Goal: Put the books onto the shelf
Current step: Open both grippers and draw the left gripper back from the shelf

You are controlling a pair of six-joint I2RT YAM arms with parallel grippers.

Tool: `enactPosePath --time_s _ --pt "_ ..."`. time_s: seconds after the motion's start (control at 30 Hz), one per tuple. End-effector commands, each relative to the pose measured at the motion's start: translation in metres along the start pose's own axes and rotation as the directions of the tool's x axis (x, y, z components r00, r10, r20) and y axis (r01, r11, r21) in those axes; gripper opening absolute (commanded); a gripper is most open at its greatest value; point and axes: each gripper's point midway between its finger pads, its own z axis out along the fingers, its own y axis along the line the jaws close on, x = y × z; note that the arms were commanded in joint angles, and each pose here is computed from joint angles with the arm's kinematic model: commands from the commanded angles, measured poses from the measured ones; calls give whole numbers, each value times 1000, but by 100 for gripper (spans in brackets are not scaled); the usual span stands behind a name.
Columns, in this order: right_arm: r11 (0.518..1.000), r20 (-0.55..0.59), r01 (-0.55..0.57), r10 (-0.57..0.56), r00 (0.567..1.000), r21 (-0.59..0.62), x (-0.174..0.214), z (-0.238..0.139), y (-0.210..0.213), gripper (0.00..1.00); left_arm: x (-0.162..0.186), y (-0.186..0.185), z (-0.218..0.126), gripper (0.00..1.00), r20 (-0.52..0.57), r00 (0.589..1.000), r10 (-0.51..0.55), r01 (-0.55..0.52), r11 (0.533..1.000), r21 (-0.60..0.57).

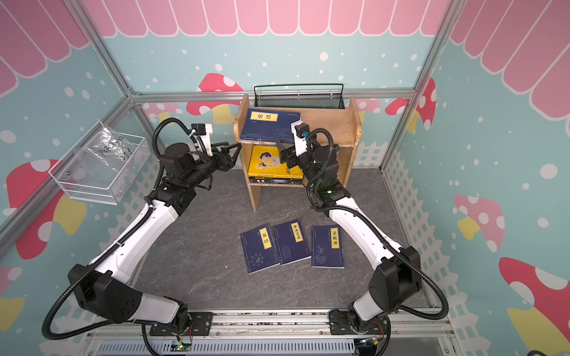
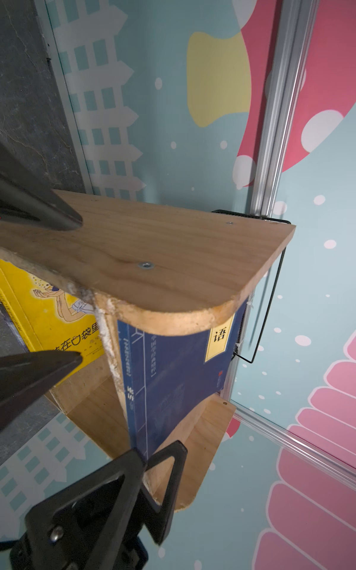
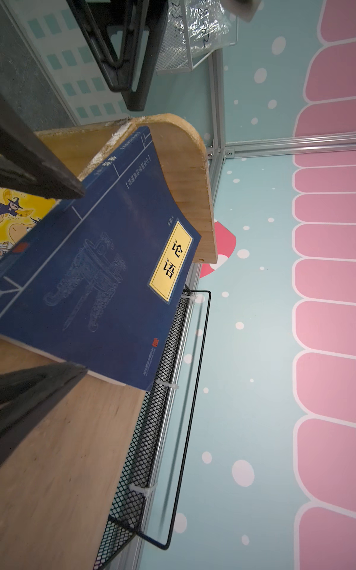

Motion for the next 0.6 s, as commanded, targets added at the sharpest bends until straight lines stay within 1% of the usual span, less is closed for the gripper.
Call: enactPosePath --time_s 0.0,0.1,0.27,0.37,0.57 --pt "998 -68 -59 60 996 18 3 -7 -5 85 -21 -14 -22 63 66 998 13 -15 999 32" --pt "998 -61 -51 53 997 29 -1 -15 -7 85 -22 -17 -33 64 74 997 14 -17 999 33" --pt "996 -67 50 -45 997 78 4 -21 -16 82 -24 -21 -45 64 81 996 24 -26 999 32" --pt "991 -88 99 -91 992 90 13 -14 -19 80 -26 -22 -48 63 88 996 25 -28 999 31" --pt "990 -115 110 -99 988 91 27 -4 -19 75 -25 -20 -52 63 92 995 30 -31 999 18"
